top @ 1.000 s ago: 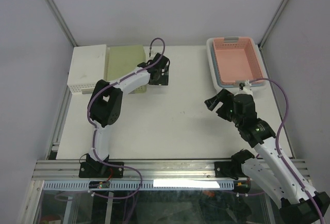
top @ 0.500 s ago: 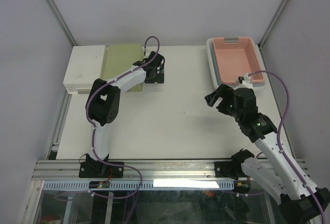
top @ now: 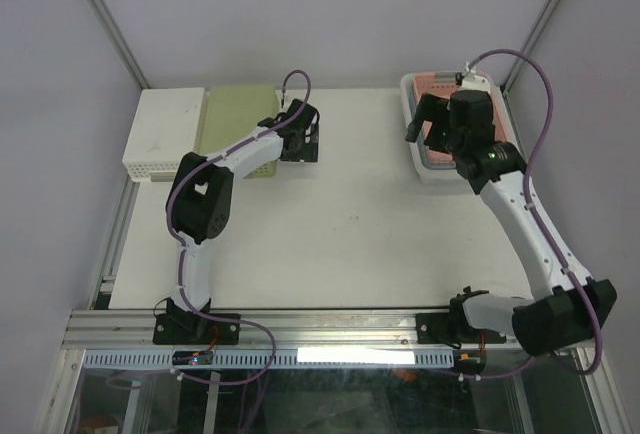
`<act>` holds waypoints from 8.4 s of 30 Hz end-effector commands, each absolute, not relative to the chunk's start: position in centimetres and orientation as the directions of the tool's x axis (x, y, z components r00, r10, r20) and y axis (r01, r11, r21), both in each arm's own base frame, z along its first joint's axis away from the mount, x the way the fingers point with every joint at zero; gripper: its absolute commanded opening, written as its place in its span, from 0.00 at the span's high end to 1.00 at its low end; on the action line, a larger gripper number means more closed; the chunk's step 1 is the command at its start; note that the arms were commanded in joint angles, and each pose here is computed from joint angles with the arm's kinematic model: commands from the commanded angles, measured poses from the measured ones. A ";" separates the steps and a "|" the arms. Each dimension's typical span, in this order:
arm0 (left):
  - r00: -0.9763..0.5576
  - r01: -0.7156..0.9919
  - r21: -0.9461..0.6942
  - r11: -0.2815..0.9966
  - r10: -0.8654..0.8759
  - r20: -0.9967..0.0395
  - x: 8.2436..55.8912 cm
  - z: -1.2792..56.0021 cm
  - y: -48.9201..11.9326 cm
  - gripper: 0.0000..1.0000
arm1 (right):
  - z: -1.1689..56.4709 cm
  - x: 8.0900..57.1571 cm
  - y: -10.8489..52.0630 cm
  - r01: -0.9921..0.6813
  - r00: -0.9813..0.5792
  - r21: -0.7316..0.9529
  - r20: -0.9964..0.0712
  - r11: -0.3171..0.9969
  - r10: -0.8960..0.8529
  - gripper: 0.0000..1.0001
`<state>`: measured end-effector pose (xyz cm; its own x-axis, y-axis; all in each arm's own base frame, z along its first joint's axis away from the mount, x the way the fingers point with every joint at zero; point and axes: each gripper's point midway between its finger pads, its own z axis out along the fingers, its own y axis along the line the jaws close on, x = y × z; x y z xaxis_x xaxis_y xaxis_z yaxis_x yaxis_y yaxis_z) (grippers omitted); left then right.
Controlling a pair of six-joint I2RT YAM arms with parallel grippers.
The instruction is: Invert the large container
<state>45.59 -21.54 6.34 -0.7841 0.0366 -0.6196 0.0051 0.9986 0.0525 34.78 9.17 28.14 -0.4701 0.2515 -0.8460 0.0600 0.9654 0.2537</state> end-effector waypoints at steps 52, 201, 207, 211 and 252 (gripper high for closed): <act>-0.498 0.356 -0.472 0.806 -0.264 -0.826 35.3 32.3 -24.9 0.01 | 41.1 26.9 13.9 -0.518 -0.367 0.465 -0.879 0.718 0.305 1.00; -0.557 0.110 -0.476 0.872 -0.343 -0.757 33.1 27.4 -18.1 0.01 | 14.8 33.6 45.0 -0.336 -0.908 0.789 -0.416 0.514 0.045 0.65; -0.549 0.121 -0.481 0.868 -0.345 -0.761 32.8 27.9 -18.1 0.01 | 16.0 36.0 36.9 -0.226 -0.841 0.728 -0.481 0.647 0.248 0.52; -0.534 0.141 -0.485 0.863 -0.346 -0.772 32.5 28.7 -18.1 0.01 | 15.3 34.6 31.3 -0.155 -0.807 0.720 -0.487 0.676 0.334 0.45; -0.516 0.222 -0.500 0.837 -0.334 -0.789 31.6 29.8 -19.0 0.01 | 8.0 26.1 44.1 -0.147 -0.943 0.798 -0.291 0.585 0.159 0.45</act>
